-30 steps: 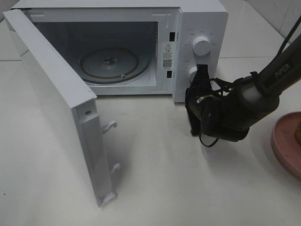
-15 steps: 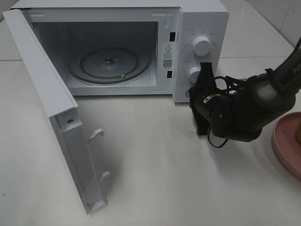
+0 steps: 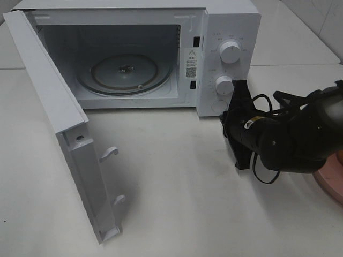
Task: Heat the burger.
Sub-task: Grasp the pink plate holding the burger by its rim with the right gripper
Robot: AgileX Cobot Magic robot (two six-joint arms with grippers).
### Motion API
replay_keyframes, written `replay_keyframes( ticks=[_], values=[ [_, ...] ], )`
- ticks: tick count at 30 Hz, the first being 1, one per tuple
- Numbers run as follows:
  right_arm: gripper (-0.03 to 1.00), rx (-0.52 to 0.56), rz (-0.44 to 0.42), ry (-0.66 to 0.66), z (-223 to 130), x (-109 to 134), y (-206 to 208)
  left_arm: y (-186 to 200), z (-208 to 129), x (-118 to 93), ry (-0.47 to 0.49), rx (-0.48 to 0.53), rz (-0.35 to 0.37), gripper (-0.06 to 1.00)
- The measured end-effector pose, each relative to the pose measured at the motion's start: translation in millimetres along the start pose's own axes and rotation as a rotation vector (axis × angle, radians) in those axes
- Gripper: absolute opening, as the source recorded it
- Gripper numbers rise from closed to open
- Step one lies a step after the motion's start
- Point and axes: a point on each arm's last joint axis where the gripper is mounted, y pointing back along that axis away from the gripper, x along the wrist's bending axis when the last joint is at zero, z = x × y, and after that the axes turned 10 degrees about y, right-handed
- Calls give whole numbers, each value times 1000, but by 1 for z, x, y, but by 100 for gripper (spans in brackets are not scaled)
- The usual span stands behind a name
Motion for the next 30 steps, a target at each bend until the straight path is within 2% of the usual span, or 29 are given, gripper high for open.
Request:
replay_keyframes(
  ticks=[5,8,9,10,12,14,15,16,18,20,21,22,23,25,26,28,30],
  values=[
    [2,55,-14,58,4,8,22,0,0,0,0,0,0,95],
    [2,104,-43,126,4,11,33,0,0,0,0,0,0,95],
    [2,145,-54,197,3,17,41,0,0,0,0,0,0,95],
    [2,145,-54,197,3,17,41,0,0,0,0,0,0,95],
    [2,204,-73,316,2,23,50,0,0,0,0,0,0,95],
    [2,222,-82,357,2,25,53,0,0,0,0,0,0,95],
    [2,259,-104,438,2,27,59,0,0,0,0,0,0,95],
    [2,259,-104,438,2,27,59,0,0,0,0,0,0,95],
    [2,319,-125,587,2,29,68,0,0,0,0,0,0,95],
    [2,336,-127,631,2,30,71,0,0,0,0,0,0,95],
    [2,383,-139,735,2,31,77,0,0,0,-1,0,0,95],
    [2,383,-139,735,2,31,77,0,0,0,-1,0,0,95],
    [2,431,-155,819,1,30,82,0,0,0,-2,0,0,95],
    [2,450,-157,855,2,30,85,0,0,0,-2,0,0,95],
    [2,497,-162,941,2,31,91,0,0,0,-2,0,0,95],
    [2,513,-155,982,2,32,94,0,0,0,-2,0,0,95],
    [2,575,-156,1088,2,31,100,0,0,0,-2,0,0,95]
  ],
)
